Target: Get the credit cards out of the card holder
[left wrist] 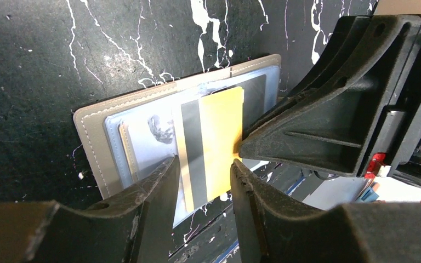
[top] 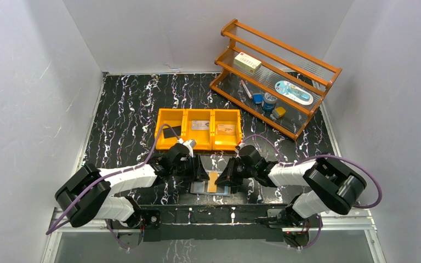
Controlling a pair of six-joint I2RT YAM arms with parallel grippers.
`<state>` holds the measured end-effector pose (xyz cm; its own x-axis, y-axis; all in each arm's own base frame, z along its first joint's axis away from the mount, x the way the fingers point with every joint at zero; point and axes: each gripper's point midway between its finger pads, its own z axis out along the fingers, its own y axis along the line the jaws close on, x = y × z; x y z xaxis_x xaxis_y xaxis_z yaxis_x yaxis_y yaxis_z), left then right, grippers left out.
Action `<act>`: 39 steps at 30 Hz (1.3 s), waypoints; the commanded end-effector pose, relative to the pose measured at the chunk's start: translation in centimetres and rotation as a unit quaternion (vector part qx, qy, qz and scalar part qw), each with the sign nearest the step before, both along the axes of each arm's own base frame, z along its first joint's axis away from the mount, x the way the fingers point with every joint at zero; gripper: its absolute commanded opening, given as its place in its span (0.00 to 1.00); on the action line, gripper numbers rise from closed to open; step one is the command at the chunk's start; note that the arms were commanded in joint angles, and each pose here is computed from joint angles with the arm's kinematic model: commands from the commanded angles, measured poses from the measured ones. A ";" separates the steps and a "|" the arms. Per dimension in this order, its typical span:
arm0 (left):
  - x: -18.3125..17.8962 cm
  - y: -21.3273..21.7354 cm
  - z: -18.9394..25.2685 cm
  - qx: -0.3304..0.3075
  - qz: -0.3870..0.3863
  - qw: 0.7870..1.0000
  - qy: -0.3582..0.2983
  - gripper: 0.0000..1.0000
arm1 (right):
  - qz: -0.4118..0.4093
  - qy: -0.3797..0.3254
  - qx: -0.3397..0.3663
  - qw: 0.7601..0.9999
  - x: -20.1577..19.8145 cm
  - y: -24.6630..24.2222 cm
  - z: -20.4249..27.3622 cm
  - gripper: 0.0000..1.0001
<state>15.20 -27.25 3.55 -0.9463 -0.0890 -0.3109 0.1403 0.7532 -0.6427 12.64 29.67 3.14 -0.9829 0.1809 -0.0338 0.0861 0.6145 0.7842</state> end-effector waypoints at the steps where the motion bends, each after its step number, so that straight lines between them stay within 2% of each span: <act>1: -1.1 1.2 -1.8 0.045 -0.025 0.998 0.020 0.39 | -0.002 -0.005 0.014 1.000 1.0 1.1 0.4 0.25; 5: -1.4 1.3 -2.2 0.050 -0.030 0.998 0.027 0.37 | -0.006 -0.001 0.020 1.000 1.2 1.4 0.0 0.29; 10: -1.7 1.5 -2.6 0.053 -0.029 0.997 0.038 0.36 | -0.013 0.001 0.032 0.999 1.4 1.7 0.1 0.27; 19: -1.4 1.7 -2.7 0.058 -0.017 0.998 0.035 0.35 | -0.016 -0.006 0.029 0.999 1.5 1.5 0.1 0.06; 23: -0.9 1.9 -2.4 0.056 0.001 0.998 0.022 0.35 | -0.015 -0.018 0.036 0.999 1.4 1.3 0.8 0.00; 27: -0.8 1.9 -2.3 0.056 0.005 0.998 0.018 0.35 | -0.019 -0.031 0.047 0.998 1.7 1.3 1.8 0.00; 29: -0.8 2.0 -2.3 0.056 0.006 0.998 0.018 0.35 | -0.024 -0.025 0.032 0.999 1.0 0.2 0.8 0.00; 39: -0.5 1.7 -1.8 0.047 0.009 0.999 0.011 0.35 | -0.029 -0.056 0.009 0.998 1.4 -0.9 1.8 0.00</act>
<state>15.49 -27.35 3.34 -0.9477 -0.0878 -0.3067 0.1352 0.7602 -0.6354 13.40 29.29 4.47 -0.9693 0.2324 -0.0808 0.0702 0.5759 0.8145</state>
